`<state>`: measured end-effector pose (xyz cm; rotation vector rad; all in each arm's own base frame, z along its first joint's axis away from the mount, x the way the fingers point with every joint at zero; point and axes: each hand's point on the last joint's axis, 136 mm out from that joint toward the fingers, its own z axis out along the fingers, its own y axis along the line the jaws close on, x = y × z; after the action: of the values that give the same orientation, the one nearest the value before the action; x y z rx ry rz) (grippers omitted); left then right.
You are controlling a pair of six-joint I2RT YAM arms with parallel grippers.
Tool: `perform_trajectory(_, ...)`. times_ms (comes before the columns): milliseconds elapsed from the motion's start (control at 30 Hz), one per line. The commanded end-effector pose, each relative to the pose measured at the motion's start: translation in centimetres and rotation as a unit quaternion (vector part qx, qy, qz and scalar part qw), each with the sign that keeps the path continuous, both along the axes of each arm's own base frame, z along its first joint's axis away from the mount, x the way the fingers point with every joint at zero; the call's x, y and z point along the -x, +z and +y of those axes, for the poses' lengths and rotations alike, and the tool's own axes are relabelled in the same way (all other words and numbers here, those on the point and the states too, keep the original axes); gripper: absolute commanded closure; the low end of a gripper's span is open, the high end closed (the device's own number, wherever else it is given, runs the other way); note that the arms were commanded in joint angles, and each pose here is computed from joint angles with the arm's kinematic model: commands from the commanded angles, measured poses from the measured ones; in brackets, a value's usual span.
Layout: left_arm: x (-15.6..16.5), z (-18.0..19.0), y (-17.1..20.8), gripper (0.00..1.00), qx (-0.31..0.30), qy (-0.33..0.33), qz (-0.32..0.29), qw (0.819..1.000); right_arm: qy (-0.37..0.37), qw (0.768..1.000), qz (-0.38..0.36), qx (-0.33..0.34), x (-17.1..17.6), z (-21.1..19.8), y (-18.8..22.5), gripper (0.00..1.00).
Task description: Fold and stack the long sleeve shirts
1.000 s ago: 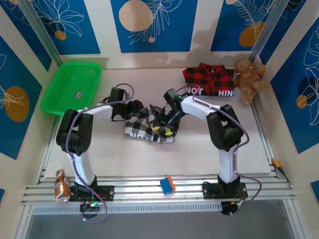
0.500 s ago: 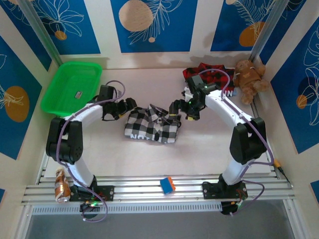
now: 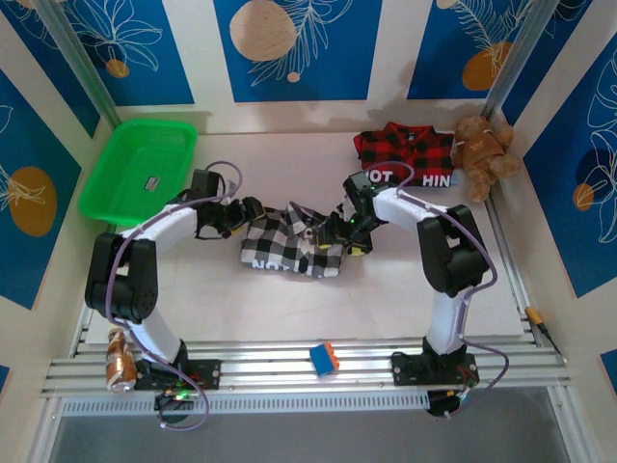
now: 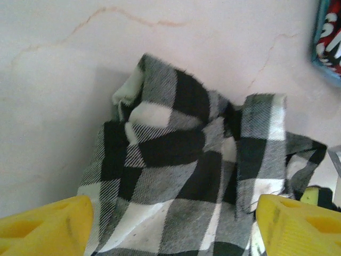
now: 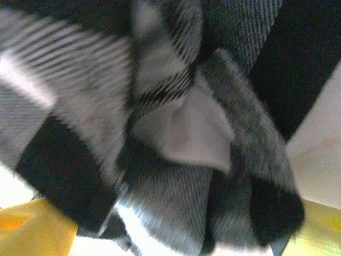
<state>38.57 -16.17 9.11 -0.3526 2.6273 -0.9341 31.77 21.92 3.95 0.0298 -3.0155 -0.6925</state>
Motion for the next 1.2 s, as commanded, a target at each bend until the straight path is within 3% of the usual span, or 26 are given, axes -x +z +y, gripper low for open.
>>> perform_trajectory(0, 0.7, -0.5, -0.6, 0.2, 0.017, -0.012, 0.0, 1.0, 0.006, 1.0, -0.006, -0.01, -1.2, 1.2, -0.2, 0.13)
perform_trajectory(467, 1.6, -1.3, -5.1, 0.14, -0.016, -0.017, 0.036, 0.999, 0.03, 0.998, 0.012, 0.053, -1.9, 2.3, -2.6, 0.21)
perform_trajectory(800, 2.7, -1.7, -6.7, 0.11, -0.001, -0.018, 0.044, 0.999, 0.048, 0.993, 0.027, 0.105, -1.5, 4.1, -3.9, 0.33)
perform_trajectory(1033, 2.4, -2.7, -5.9, 0.09, 0.014, -0.028, 0.023, 0.999, 0.072, 0.987, 0.014, 0.146, -1.9, 5.5, -4.7, 0.49)
perform_trajectory(1167, 2.1, -3.2, -5.1, 0.08, 0.027, -0.032, 0.005, 0.999, 0.103, 0.978, -0.01, 0.18, -2.4, 5.9, -4.5, 0.69)
